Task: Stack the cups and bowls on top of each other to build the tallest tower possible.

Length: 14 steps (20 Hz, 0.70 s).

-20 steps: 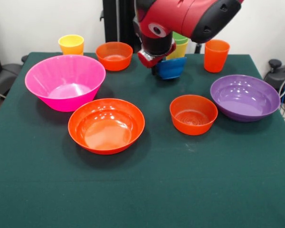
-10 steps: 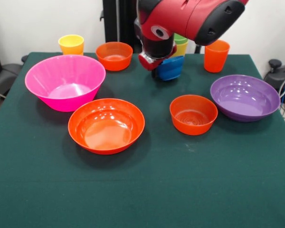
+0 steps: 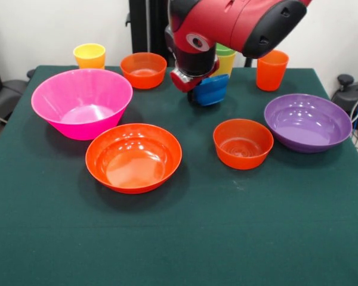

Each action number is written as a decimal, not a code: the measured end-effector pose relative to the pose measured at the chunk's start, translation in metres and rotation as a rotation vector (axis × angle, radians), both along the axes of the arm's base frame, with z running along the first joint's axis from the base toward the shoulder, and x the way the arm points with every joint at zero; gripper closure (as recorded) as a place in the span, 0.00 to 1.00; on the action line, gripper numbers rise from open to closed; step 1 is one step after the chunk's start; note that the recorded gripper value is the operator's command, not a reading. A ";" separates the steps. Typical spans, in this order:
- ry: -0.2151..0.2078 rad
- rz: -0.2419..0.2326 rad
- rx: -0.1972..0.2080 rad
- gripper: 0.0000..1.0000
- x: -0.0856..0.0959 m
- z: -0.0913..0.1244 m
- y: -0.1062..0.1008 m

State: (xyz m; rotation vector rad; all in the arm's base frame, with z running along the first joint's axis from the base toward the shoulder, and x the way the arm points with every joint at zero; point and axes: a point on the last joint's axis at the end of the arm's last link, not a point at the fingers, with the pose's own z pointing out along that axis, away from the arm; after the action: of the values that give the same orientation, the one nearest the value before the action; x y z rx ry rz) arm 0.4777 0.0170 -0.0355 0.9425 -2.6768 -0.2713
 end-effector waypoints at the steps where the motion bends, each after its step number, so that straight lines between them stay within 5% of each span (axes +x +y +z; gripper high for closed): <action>1: -0.007 -0.005 0.000 1.00 0.004 0.001 -0.004; 14: -0.021 0.005 -0.006 1.00 0.017 0.001 -0.009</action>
State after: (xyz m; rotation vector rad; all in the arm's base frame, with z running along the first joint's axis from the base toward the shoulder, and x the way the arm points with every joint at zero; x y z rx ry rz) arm 0.4947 0.0077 -0.0342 0.9551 -2.6925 -0.2543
